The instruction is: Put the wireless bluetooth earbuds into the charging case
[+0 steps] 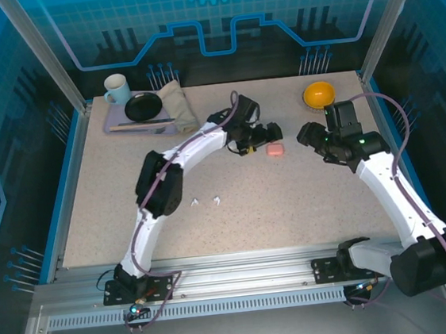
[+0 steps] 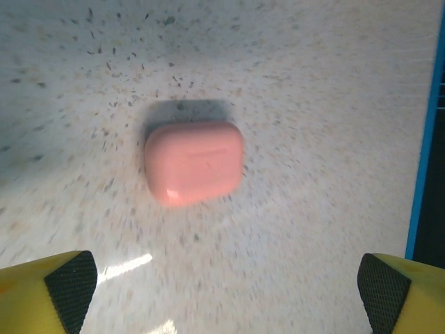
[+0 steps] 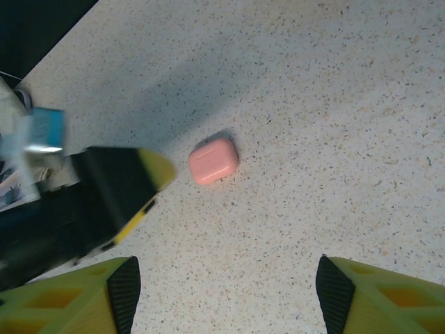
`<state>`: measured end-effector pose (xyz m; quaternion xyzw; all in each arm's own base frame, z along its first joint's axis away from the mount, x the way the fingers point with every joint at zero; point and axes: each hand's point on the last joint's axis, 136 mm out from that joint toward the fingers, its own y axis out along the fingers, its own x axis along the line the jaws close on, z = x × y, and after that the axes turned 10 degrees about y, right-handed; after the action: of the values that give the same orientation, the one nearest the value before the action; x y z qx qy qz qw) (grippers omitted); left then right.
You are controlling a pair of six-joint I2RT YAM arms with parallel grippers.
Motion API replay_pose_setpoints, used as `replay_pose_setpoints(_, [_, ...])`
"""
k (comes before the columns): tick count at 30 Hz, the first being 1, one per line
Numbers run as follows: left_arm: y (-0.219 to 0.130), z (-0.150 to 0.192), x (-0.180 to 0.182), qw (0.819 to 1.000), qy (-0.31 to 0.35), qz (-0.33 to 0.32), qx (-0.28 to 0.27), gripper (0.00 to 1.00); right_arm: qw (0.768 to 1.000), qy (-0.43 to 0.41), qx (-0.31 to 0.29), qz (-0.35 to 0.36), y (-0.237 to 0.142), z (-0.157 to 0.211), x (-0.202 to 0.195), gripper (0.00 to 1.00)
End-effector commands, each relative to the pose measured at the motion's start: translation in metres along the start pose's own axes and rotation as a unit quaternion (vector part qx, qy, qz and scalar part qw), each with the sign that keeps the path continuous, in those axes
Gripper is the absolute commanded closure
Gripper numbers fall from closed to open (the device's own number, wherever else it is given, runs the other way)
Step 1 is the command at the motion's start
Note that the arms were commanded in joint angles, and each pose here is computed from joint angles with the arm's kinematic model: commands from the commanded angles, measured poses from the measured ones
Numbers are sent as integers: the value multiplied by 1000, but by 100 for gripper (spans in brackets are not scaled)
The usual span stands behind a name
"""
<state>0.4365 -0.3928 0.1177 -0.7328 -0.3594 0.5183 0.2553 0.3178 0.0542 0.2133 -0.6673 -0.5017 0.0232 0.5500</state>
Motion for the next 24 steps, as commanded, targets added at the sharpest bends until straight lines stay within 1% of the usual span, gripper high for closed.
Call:
replay_pose_setpoints(1, [-91, -24, -15, 995, 49, -16, -83, 1, 999, -26, 26, 17, 12, 13, 3, 29])
replay_pose_setpoints(4, [-145, -34, 13, 989, 33, -44, -136, 1, 997, -46, 54, 30, 36, 27, 21, 29])
replay_pose_setpoints(5, [-161, -36, 29, 987, 22, -54, -152, 1, 996, -57, 60, 35, 46, 33, 32, 29])
replay_pose_setpoints(9, [-216, -40, 90, 976, -39, -73, -202, 1, 991, -99, 73, 58, 90, 51, 75, 29])
replay_pose_setpoints(11, [-231, -34, 122, 971, -72, -78, -213, 1, 987, -124, 78, 65, 114, 60, 100, 29])
replay_pose_setpoints(14, [-245, -27, 154, 967, -113, -77, -215, 1, 980, -159, 91, 75, 153, 69, 128, 29])
replay_pose_setpoints(16, [-248, -22, 166, 966, -127, -78, -211, 1, 975, -180, 104, 78, 180, 75, 144, 29])
replay_pose_setpoints(19, [-251, -17, 176, 965, -139, -78, -210, 1, 969, -206, 117, 75, 215, 79, 166, 29])
replay_pose_setpoints(20, [-252, -17, 178, 964, -141, -78, -210, 1, 965, -214, 125, 84, 233, 85, 164, 29])
replay_pose_setpoints(22, [-252, -16, 183, 964, -147, -77, -207, 1, 963, -223, 129, 73, 250, 87, 176, 29])
replay_pose_setpoints(24, [-252, -16, 187, 964, -152, -77, -204, 1, 962, -224, 135, 75, 267, 90, 176, 29])
